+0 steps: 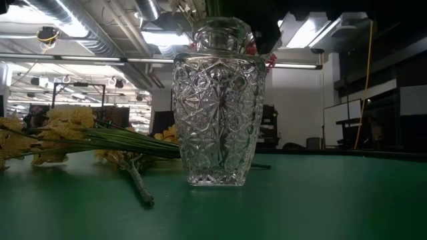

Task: Sort flowers into vase by color
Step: Put the right yellow flowers into the bottom transparent vase, then put the bottom yellow flowers into the bottom transparent vase

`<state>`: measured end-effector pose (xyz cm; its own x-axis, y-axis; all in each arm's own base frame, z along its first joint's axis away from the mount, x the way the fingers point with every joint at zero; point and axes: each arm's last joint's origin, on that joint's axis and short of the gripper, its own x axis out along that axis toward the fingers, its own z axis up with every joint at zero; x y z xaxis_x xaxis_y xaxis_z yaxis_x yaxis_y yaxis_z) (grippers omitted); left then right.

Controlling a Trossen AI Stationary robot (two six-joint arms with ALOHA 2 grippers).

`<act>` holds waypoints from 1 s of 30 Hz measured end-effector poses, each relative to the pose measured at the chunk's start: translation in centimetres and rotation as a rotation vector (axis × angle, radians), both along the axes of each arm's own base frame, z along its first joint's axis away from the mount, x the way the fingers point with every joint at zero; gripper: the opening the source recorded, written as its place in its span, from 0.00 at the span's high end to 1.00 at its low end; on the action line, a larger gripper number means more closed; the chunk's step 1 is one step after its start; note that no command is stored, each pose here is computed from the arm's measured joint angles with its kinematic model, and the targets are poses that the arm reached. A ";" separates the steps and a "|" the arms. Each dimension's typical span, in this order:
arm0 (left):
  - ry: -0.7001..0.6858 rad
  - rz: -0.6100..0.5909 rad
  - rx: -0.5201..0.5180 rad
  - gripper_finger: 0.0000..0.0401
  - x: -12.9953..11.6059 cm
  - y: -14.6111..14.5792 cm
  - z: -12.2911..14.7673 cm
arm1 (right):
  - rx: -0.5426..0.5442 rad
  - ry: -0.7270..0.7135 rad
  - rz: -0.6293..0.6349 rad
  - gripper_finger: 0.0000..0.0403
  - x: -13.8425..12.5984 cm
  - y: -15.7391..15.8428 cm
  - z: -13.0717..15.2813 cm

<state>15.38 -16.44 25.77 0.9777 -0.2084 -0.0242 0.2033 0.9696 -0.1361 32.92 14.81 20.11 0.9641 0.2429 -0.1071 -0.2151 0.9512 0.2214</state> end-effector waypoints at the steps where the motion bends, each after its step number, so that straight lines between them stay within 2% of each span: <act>1: 0.000 0.000 0.000 0.60 0.0 0.0 0.0 | 0.004 0.015 -0.001 0.51 -0.1 0.0 0.0; 14: 0.000 0.000 -0.001 0.60 0.0 0.0 0.0 | 0.006 0.171 0.014 0.47 -1.4 -0.5 0.8; 20: 0.000 0.000 -0.001 0.60 0.0 0.0 0.0 | -0.037 0.368 0.007 0.47 -3.2 -1.4 1.1; 25: 0.000 0.000 0.000 0.60 0.0 0.0 0.0 | -0.163 0.590 -0.170 0.47 -4.6 -2.5 -1.0; 28: 0.000 0.001 0.001 0.60 0.0 0.0 0.0 | -0.189 0.626 -0.208 0.47 -4.5 -3.1 -2.7; 30: 0.000 0.004 0.001 0.60 0.0 0.0 0.0 | -0.169 0.633 -0.196 0.47 -4.0 -3.4 -3.4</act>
<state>15.38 -16.43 25.76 0.9786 -0.2043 -0.0247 0.1992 0.9706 -0.1348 28.90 11.44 16.71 0.7280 0.0007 -0.6856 0.0861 0.9920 0.0925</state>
